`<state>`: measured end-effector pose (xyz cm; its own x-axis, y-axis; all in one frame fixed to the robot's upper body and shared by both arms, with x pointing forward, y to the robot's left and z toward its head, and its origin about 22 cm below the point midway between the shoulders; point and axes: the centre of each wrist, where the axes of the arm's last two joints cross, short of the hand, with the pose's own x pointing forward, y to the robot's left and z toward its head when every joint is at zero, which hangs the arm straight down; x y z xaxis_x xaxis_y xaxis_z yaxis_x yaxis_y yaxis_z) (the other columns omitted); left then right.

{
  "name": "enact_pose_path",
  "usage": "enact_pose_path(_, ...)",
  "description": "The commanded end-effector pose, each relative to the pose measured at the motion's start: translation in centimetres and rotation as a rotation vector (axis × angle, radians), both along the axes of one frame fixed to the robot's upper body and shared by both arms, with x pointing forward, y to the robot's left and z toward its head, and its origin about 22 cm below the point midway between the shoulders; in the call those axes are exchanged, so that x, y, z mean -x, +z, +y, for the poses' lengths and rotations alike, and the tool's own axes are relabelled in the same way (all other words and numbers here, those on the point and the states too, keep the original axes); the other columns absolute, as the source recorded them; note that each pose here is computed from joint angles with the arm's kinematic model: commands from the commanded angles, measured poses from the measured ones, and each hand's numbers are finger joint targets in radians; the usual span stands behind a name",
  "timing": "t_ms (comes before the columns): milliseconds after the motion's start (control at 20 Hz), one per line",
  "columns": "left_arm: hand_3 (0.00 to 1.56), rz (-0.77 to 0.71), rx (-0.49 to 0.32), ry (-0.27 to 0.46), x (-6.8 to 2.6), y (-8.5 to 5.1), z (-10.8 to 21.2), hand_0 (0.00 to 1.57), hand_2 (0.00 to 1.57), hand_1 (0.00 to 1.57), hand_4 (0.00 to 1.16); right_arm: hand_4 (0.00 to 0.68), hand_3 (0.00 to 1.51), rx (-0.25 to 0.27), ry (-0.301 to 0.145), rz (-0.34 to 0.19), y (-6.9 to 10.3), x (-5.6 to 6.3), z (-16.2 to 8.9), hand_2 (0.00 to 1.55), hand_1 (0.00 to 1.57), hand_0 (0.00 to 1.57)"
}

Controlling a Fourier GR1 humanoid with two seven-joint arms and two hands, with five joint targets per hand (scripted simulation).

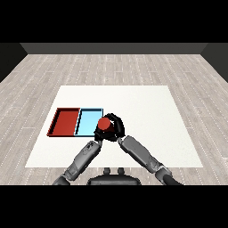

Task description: Pick the red can and put it in the red box

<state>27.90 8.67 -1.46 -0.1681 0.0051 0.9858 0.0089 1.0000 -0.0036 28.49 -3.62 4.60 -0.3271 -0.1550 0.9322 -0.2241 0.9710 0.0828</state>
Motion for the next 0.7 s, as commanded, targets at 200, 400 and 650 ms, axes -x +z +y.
enact_pose_path(200, 1.45, -0.036, 0.007, 0.069, -1.07, 1.0, -0.3, 1.57, 1.53, 1.57, 1.12, 0.0, 0.0, 0.047, 0.013, 0.004, -0.1, 0.3, 0.0, 0.0, 0.0, 0.0)
enact_pose_path(400, 1.45, -0.032, -0.004, 0.08, -0.13, 1.0, -0.5, 1.57, 1.53, 1.57, 1.12, 0.0, 0.0, 0.049, 0.014, 0.005, 0.0, 0.4, -0.2, 0.0, 0.0, 0.0)
enact_pose_path(650, 1.5, -0.041, -0.002, 0.069, -0.29, -0.4, 0.6, 1.57, 1.57, 1.57, 1.14, 0.0, 0.0, 0.033, 0.002, -0.017, 0.2, -1.7, -1.1, 0.0, 0.0, 0.0)
